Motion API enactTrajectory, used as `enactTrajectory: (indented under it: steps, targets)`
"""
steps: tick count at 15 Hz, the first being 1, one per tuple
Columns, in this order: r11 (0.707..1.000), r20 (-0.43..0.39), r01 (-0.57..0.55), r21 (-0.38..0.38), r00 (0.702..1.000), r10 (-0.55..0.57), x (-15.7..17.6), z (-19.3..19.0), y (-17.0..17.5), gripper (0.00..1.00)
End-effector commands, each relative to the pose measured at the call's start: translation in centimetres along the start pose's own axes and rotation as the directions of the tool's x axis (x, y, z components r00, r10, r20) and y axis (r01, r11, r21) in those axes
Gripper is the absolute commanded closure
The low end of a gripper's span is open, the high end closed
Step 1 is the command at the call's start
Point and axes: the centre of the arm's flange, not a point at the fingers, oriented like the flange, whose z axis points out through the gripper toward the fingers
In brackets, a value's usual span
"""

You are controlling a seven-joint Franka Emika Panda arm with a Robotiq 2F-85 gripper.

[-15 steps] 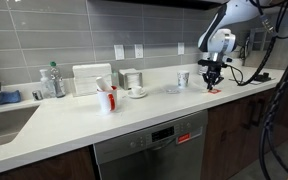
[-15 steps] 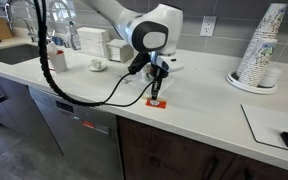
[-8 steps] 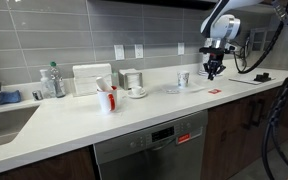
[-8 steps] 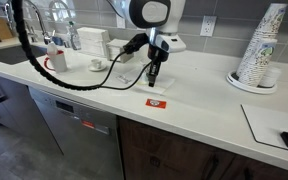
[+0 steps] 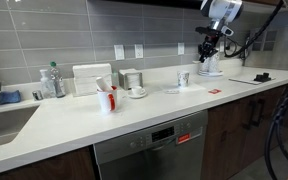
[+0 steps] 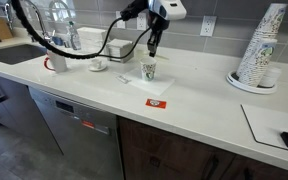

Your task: Put the plastic spoon on the paper cup

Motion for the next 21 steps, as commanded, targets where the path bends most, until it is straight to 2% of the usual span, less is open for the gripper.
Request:
enactTrajectory:
  steps: [1, 2, 3, 10, 11, 15, 21]
  targets:
    - [0.992, 0.004, -0.043, 0.119, 0.999, 0.043, -1.2, -0.1, -2.6, 0.96]
    - [0.990, 0.002, -0.040, 0.136, 0.999, 0.040, -1.6, -0.1, -2.8, 0.96]
    - [0.995, -0.003, -0.019, 0.093, 1.000, 0.020, -1.2, -0.8, -2.0, 0.86]
    - [0.993, -0.006, -0.022, 0.115, 1.000, 0.023, -1.7, -0.5, -2.6, 0.86]
    - [0.993, -0.006, -0.022, 0.115, 1.000, 0.023, -1.7, -0.5, -2.6, 0.96]
    - [0.995, -0.021, 0.001, 0.104, 1.000, 0.001, -2.6, -0.7, -5.6, 0.96]
    - [1.000, -0.040, 0.019, 0.010, 0.999, -0.018, -4.0, 1.3, -8.8, 0.96]
